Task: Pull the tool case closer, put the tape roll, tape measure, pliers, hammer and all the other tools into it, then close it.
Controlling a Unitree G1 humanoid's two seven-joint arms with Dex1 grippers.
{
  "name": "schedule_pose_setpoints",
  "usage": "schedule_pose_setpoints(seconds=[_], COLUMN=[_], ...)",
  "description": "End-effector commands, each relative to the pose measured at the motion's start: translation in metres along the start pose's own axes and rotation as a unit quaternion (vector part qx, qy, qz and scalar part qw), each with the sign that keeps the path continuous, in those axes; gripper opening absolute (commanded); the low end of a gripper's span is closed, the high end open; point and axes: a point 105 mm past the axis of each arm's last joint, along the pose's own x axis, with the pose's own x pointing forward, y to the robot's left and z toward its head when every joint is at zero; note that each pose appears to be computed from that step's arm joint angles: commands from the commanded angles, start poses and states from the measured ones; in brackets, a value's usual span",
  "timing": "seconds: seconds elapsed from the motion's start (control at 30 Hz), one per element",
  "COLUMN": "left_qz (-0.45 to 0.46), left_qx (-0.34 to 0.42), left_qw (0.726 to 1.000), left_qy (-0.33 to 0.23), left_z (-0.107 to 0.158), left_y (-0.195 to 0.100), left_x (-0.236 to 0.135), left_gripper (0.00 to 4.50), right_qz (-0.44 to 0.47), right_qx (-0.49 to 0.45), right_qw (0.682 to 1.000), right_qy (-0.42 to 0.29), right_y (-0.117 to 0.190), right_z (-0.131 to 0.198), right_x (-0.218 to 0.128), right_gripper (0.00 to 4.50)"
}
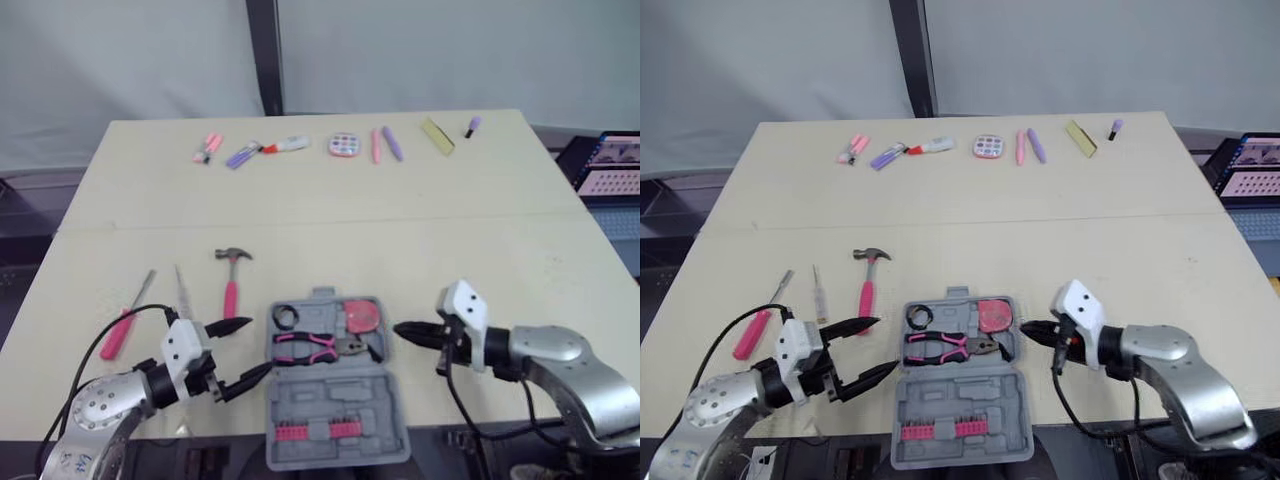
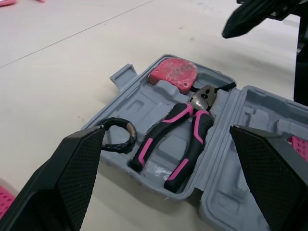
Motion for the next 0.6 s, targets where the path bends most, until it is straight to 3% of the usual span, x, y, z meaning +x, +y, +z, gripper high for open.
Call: schedule_pose_setpoints(seconds=[0.03, 0.27, 0.6], left_qz=[0.029, 0.051, 0.057], left_qx=[0.014, -0.012, -0.002], left_qw=[0.999, 0.998, 0.997], left_qy=[0.001, 0.032, 0.059], left_z=[0.006, -0.012, -0.027], left_y=[-0.003, -0.018, -0.016], left_x=[-0.011, -0.037, -0.053], left_gripper=[4.5, 4.5, 4.5], right_qz=[0.013, 0.005, -0.014], right_qx=[0.008, 0.009, 0.014], right_qw=[1.0, 1.0, 0.999], right_qy=[-0.011, 0.015, 0.027], right_y=[0.002, 0.0, 0.011], right_z=[0.002, -0.021, -0.036], right_x=[-0.017, -0.029, -0.038], right_gripper=[0.88, 4.37, 4.44])
